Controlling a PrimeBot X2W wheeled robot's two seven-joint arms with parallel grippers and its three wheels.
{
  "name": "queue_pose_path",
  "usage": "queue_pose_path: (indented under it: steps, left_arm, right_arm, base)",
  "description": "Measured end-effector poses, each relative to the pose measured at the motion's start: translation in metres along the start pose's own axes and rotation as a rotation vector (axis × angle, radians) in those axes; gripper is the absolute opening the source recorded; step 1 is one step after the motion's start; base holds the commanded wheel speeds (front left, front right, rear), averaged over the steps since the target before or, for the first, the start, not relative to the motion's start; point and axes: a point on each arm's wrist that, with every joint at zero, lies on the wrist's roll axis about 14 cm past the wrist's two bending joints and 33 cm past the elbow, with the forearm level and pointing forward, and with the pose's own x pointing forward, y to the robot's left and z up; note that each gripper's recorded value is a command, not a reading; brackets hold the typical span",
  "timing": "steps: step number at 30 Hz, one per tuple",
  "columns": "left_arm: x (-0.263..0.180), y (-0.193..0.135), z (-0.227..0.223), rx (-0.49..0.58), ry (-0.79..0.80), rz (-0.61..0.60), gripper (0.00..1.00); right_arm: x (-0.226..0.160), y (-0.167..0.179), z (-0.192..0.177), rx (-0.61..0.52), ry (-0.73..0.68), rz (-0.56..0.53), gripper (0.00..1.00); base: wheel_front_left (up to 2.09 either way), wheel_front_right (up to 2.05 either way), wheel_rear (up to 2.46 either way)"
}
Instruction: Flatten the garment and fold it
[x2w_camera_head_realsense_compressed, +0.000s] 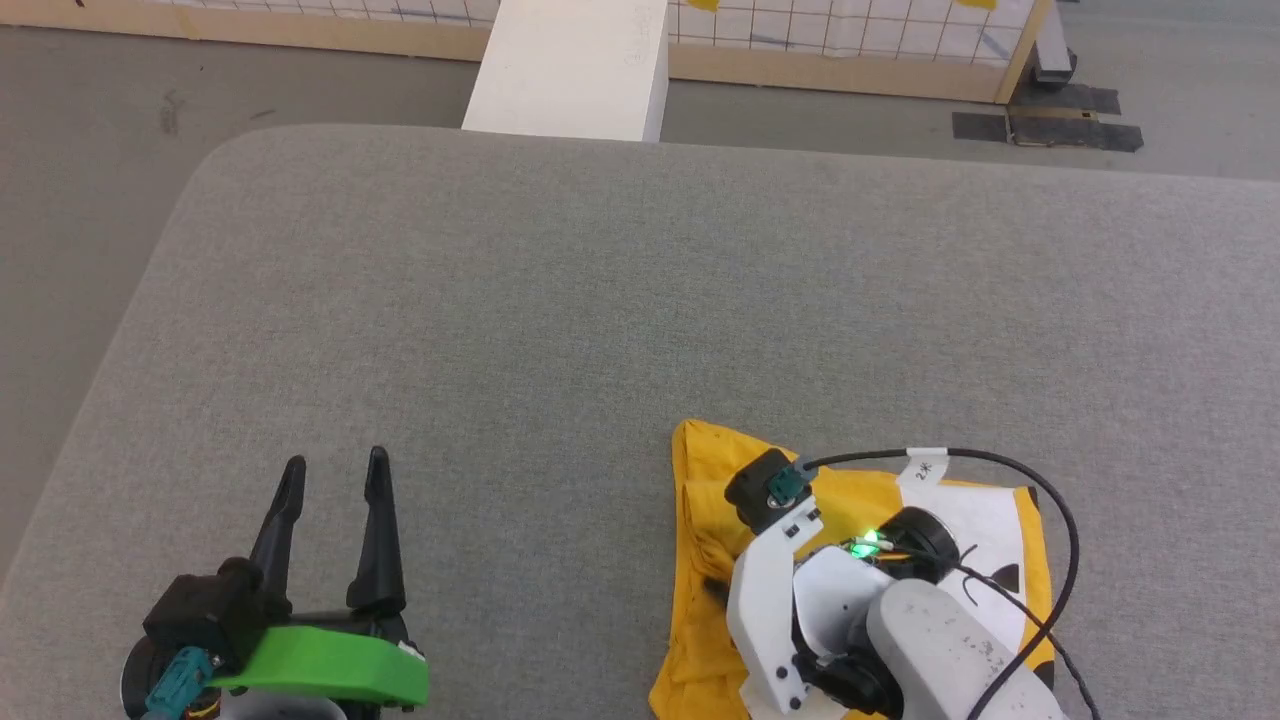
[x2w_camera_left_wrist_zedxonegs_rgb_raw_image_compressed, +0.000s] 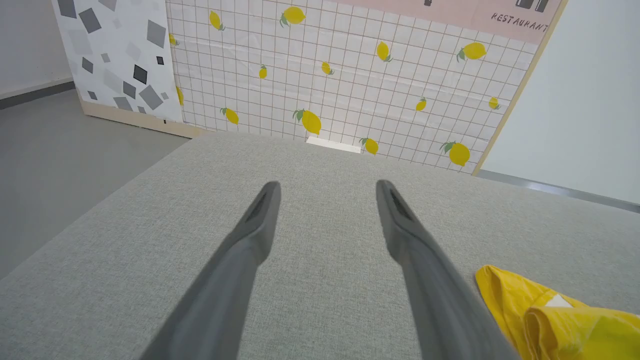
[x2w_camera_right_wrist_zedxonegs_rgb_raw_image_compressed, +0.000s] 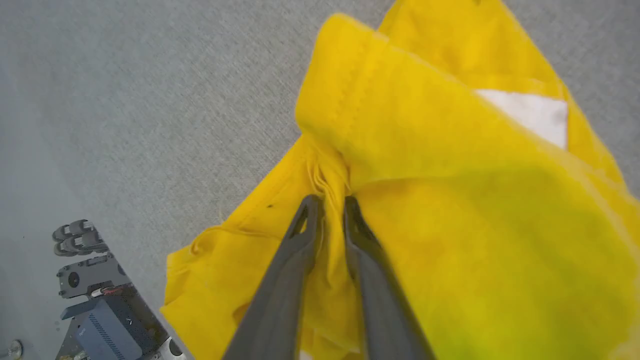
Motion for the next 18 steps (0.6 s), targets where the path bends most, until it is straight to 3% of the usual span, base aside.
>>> queue_pose_path:
  steps: [6, 10, 13, 18]
  left_arm:
    - [0.001, 0.0, 0.002, 0.002, -0.009, -0.003, 1.0]
    - [0.001, -0.007, 0.003, -0.005, -0.01, -0.023, 1.0]
    - [0.001, -0.012, 0.005, -0.009, -0.016, -0.041, 1.0]
    - [0.0, -0.016, 0.012, -0.006, -0.038, -0.054, 1.0]
  right_arm:
    - [-0.013, 0.013, 0.028, 0.047, -0.125, 0.059, 1.0]
    - [-0.039, -0.002, 0.065, 0.081, -0.294, 0.024, 1.0]
    - [-0.069, -0.037, 0.072, 0.107, -0.402, -0.078, 1.0]
    - [-0.122, -0.11, 0.012, 0.237, -0.431, -0.349, 1.0]
  base:
    - [0.0, 0.0, 0.0]
    - [0.0, 0.0, 0.0]
    - [0.0, 0.0, 0.0]
    - [0.0, 0.0, 0.0]
